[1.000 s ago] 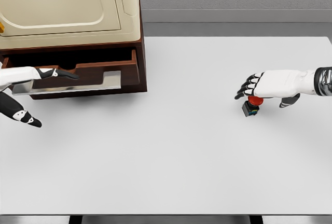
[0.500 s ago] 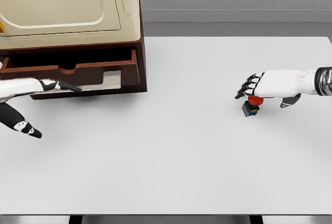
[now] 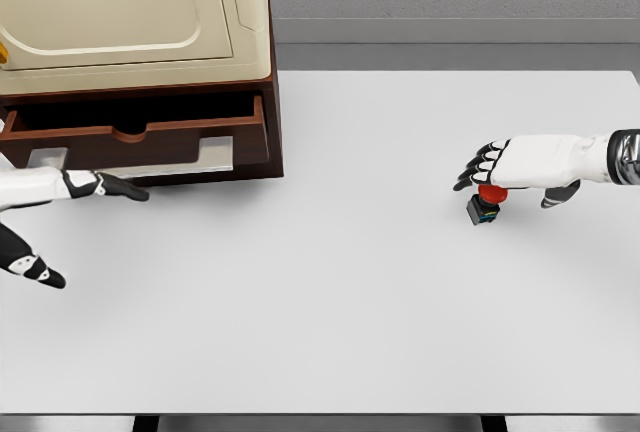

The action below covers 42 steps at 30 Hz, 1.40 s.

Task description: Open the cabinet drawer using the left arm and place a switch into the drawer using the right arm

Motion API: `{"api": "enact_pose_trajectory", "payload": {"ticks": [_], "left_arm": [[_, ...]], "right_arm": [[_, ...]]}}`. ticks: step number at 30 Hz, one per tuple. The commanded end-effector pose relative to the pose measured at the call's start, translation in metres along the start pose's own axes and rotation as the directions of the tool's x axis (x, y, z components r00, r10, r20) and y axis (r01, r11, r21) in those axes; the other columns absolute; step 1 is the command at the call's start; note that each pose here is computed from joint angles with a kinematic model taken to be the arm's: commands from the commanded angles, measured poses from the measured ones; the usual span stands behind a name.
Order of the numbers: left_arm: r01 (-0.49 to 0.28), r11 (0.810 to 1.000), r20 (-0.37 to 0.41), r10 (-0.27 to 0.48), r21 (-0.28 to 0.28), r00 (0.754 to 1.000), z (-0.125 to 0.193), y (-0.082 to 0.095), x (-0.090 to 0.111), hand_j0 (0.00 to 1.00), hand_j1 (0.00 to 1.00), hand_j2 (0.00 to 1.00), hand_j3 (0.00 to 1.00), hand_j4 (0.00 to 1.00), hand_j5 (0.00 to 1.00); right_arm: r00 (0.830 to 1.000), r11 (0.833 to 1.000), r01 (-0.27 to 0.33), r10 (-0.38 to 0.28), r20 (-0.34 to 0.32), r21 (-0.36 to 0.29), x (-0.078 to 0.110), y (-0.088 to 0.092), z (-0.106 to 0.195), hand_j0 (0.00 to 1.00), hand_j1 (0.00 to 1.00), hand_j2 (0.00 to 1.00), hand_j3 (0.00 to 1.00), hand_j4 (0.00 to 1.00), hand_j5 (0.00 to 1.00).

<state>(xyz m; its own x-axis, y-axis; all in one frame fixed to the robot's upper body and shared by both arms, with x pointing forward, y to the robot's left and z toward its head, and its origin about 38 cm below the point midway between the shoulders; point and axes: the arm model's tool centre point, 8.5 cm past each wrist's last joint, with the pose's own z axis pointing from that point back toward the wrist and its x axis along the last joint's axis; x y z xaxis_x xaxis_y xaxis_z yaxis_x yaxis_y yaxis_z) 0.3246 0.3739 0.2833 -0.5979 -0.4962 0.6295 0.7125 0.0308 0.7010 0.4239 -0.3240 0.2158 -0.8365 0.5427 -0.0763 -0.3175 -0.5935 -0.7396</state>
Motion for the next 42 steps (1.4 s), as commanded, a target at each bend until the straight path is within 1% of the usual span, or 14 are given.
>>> {"api": "enact_pose_trajectory", "payload": {"ticks": [1, 3, 5, 6, 8, 11, 13, 15, 19, 24, 31, 34, 37, 42], "left_arm": [[0.000, 1.000, -0.009, 0.001, 0.008, 1.000, 0.004, 0.002, 0.000, 1.00, 1.00, 1.00, 1.00, 1.00, 1.00], [0.038, 0.999, -0.029, -0.037, 0.034, 0.999, 0.008, 0.015, -0.002, 1.00, 1.00, 1.00, 1.00, 1.00, 1.00], [0.070, 0.997, -0.018, -0.069, 0.044, 0.997, 0.005, 0.022, 0.002, 1.00, 1.00, 1.00, 1.00, 1.00, 1.00], [0.062, 0.997, -0.004, -0.062, 0.054, 0.998, -0.004, 0.026, 0.002, 1.00, 1.00, 1.00, 1.00, 1.00, 1.00], [0.027, 0.998, -0.041, -0.024, 0.064, 0.999, -0.013, 0.031, -0.002, 1.00, 1.00, 1.00, 1.00, 1.00, 1.00], [0.012, 0.998, -0.051, -0.008, 0.066, 0.999, -0.015, 0.031, -0.005, 1.00, 1.00, 1.00, 1.00, 1.00, 1.00], [0.006, 0.998, -0.061, -0.002, 0.064, 0.998, -0.015, 0.030, -0.006, 1.00, 1.00, 1.00, 1.00, 1.00, 1.00], [-0.009, 0.998, -0.094, 0.015, 0.069, 0.995, -0.012, 0.030, -0.012, 1.00, 1.00, 1.00, 1.00, 1.00, 1.00], [-0.014, 0.997, -0.125, 0.023, 0.073, 0.992, -0.007, 0.030, -0.021, 1.00, 1.00, 1.00, 1.00, 1.00, 1.00], [-0.028, 0.997, -0.137, 0.039, 0.079, 0.990, -0.006, 0.028, -0.027, 1.00, 1.00, 1.00, 1.00, 1.00, 1.00], [-0.010, 0.999, -0.143, 0.015, 0.040, 0.990, -0.008, 0.018, -0.029, 1.00, 1.00, 1.00, 1.00, 1.00, 1.00], [0.003, 1.000, -0.106, -0.003, 0.000, 0.994, -0.014, 0.007, -0.022, 1.00, 1.00, 1.00, 1.00, 1.00, 1.00], [0.022, 1.000, -0.086, -0.023, -0.006, 0.996, -0.012, 0.006, -0.019, 1.00, 1.00, 1.00, 1.00, 1.00, 1.00], [0.043, 0.998, -0.052, -0.045, -0.037, 0.998, -0.008, -0.002, -0.010, 1.00, 1.00, 1.00, 1.00, 1.00, 1.00]], "right_arm": [[1.000, 1.000, 0.004, -0.004, -0.001, -0.003, 0.000, 0.000, 0.000, 1.00, 1.00, 1.00, 1.00, 1.00, 1.00], [1.000, 1.000, 0.004, -0.004, -0.001, -0.003, 0.000, 0.000, 0.000, 1.00, 1.00, 1.00, 1.00, 1.00, 1.00], [1.000, 1.000, 0.004, -0.004, -0.001, -0.003, 0.000, 0.000, 0.000, 1.00, 1.00, 1.00, 1.00, 1.00, 1.00], [1.000, 1.000, 0.004, -0.004, -0.001, -0.003, 0.000, 0.000, 0.000, 1.00, 1.00, 1.00, 1.00, 1.00, 1.00], [1.000, 1.000, 0.003, -0.003, 0.000, -0.003, 0.000, -0.001, 0.000, 1.00, 1.00, 1.00, 1.00, 1.00, 1.00], [1.000, 1.000, 0.002, -0.002, 0.003, -0.005, 0.001, -0.001, 0.000, 1.00, 1.00, 1.00, 1.00, 1.00, 1.00], [1.000, 1.000, -0.014, 0.014, 0.018, -0.012, 0.007, -0.005, -0.002, 1.00, 1.00, 1.00, 1.00, 1.00, 1.00], [1.000, 1.000, -0.015, 0.015, 0.018, -0.013, 0.007, -0.006, -0.002, 1.00, 1.00, 1.00, 1.00, 1.00, 1.00], [1.000, 1.000, -0.015, 0.015, 0.017, -0.012, 0.007, -0.005, -0.001, 1.00, 1.00, 1.00, 1.00, 1.00, 1.00], [1.000, 1.000, -0.014, 0.014, 0.015, -0.010, 0.006, -0.005, -0.001, 1.00, 1.00, 1.00, 1.00, 1.00, 1.00], [1.000, 1.000, -0.014, 0.014, 0.017, -0.012, 0.006, -0.005, -0.001, 1.00, 1.00, 1.00, 1.00, 1.00, 1.00], [1.000, 1.000, -0.013, 0.013, 0.016, -0.011, 0.006, -0.005, -0.001, 1.00, 1.00, 1.00, 1.00, 1.00, 1.00], [1.000, 1.000, -0.013, 0.013, 0.016, -0.011, 0.006, -0.005, -0.001, 1.00, 1.00, 1.00, 1.00, 1.00, 1.00], [1.000, 1.000, -0.014, 0.014, 0.017, -0.012, 0.006, -0.005, -0.001, 1.00, 1.00, 1.00, 1.00, 1.00, 1.00]]}}
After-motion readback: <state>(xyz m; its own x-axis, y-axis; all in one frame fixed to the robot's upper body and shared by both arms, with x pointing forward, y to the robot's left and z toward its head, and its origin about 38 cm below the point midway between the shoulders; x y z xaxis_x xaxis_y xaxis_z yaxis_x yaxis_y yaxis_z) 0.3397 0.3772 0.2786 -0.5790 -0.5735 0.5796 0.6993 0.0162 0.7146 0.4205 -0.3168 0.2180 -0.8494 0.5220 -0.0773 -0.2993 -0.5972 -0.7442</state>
